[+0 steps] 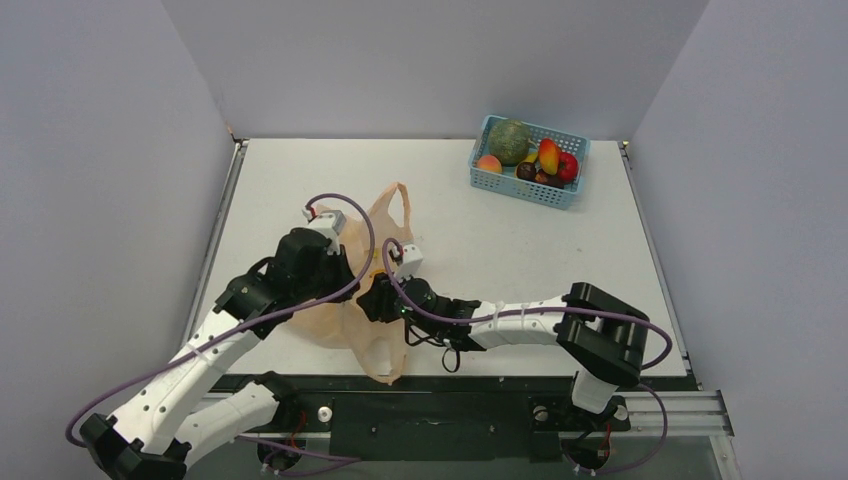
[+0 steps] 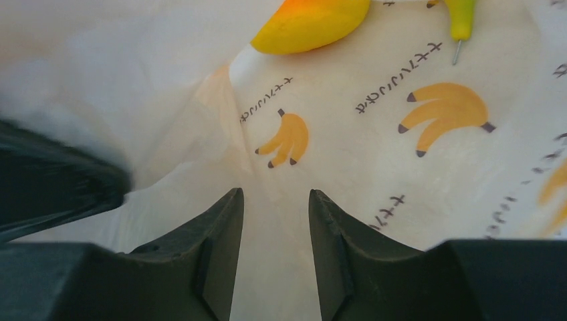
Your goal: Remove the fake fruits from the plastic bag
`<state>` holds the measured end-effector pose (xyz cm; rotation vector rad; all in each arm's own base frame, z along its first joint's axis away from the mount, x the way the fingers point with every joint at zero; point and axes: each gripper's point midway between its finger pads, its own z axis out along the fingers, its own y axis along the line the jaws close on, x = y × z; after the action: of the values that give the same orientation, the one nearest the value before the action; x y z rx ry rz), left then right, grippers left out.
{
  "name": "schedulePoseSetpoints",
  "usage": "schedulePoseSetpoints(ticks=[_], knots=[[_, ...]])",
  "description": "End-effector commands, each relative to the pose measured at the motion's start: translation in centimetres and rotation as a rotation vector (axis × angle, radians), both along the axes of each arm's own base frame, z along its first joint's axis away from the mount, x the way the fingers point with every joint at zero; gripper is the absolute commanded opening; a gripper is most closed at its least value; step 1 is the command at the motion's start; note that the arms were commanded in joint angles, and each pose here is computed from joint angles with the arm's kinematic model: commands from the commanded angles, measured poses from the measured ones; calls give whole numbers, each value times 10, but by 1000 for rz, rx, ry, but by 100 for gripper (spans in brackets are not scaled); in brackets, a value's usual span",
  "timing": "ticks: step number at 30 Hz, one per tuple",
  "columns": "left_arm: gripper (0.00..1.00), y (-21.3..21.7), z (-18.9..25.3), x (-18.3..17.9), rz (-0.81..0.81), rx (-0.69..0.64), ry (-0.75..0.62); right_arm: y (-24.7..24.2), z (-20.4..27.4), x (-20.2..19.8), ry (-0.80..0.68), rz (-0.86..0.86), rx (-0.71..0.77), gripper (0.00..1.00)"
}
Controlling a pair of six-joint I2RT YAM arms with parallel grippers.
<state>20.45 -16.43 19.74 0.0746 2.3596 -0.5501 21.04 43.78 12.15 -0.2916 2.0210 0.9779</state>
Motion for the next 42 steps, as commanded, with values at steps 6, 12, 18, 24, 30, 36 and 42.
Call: schedulePoseSetpoints(ticks=[6, 12, 18, 24, 30, 36, 42], knots=[[0, -97, 98, 6, -255, -263, -71, -13, 1, 34, 58, -111, 196, 37], [0, -37, 30, -7, -112, 11, 17, -44, -14, 41, 39, -179, 133, 37], [0, 17, -24, -36, -44, 208, 117, -51, -19, 41, -25, -201, 49, 38], [0, 21, -33, -51, -84, 197, 130, -58, -13, 50, -122, -191, -90, 44], [0, 19, -34, -50, -94, 185, 120, -49, -7, 55, -129, -161, -135, 54], [0, 20, -33, -50, -86, 181, 111, -29, -8, 52, -24, -217, 40, 68], [0, 22, -29, -49, -77, 168, 89, -41, -15, 51, 29, -351, 55, 75]])
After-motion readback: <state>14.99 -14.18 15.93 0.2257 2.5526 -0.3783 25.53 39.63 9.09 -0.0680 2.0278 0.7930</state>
